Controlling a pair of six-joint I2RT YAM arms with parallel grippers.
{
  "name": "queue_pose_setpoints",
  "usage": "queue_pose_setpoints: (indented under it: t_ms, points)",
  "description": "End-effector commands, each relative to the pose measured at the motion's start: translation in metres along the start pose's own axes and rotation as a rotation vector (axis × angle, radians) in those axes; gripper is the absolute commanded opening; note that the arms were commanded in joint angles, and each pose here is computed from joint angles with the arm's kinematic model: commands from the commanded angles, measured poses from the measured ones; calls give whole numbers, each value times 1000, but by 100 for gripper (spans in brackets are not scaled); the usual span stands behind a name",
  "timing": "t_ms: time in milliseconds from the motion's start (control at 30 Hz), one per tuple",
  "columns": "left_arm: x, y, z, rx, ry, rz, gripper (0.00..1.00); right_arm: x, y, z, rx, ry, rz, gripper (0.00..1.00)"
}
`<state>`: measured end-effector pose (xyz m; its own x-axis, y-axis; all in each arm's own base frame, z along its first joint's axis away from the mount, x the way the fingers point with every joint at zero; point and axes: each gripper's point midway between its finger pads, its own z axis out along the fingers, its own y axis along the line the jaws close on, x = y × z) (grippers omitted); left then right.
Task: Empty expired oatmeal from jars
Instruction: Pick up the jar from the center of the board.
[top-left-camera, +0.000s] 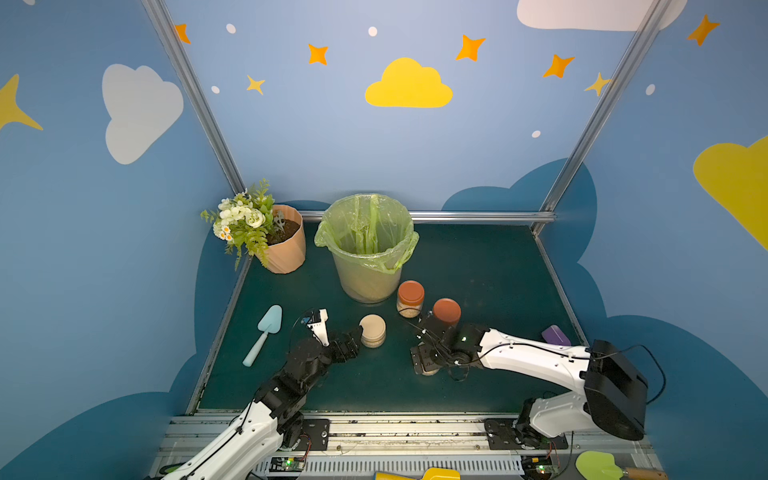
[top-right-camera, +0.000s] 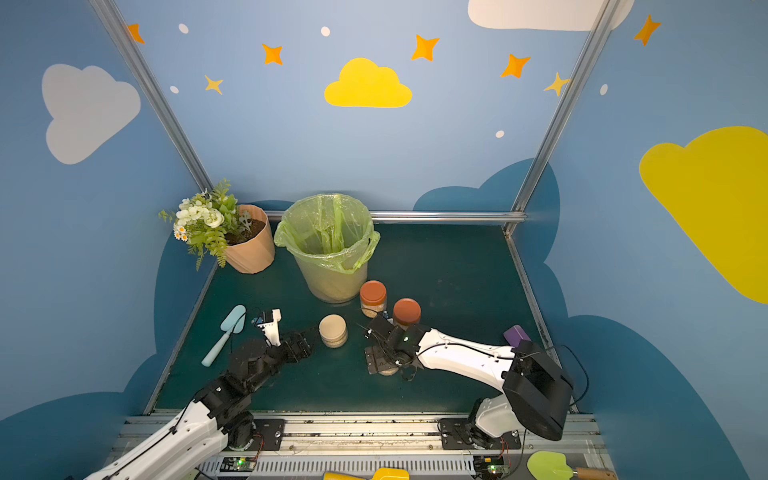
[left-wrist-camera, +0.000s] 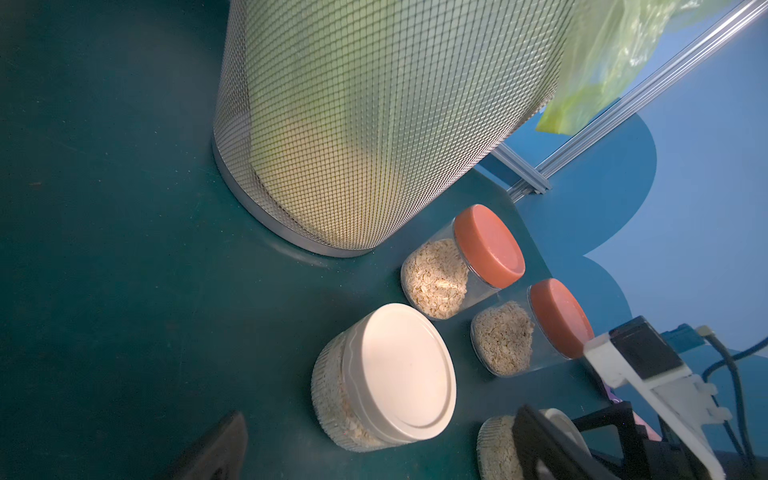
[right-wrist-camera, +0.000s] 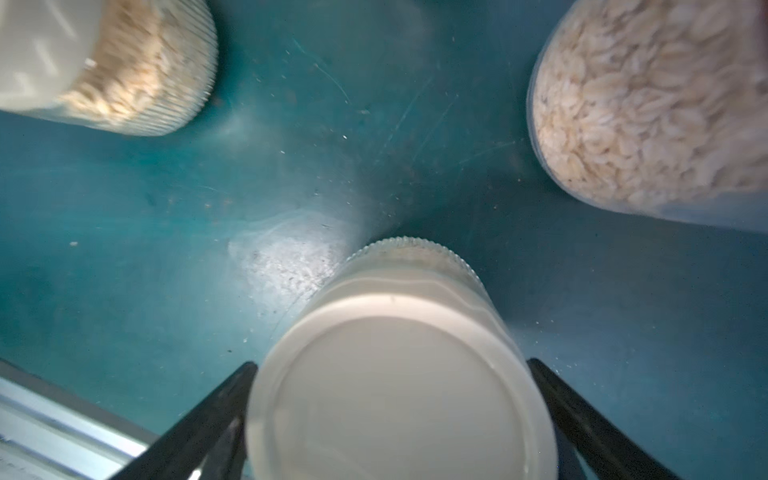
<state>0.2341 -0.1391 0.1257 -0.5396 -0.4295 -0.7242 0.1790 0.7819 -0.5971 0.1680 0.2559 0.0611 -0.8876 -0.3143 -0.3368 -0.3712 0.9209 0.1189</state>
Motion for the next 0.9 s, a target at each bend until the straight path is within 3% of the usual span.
queue_pose_setpoints:
  t_ms: [0,300,467,667,867]
  points:
    - [2,0,1,4,5,11,100,-3,-1,-1,31,2,-8,97]
    - [-1,-9,3,32,15,40,100,-2,-7,6,65,18,-6,94]
    - [-3,-16,5,51,20,63,100,-2,-9,5,74,30,-28,86]
    - [-7,-30,9,97,32,101,100,-8,-7,-11,35,13,-28,67]
    - [-15,-61,13,193,73,184,100,-24,0,-53,-77,-94,22,47]
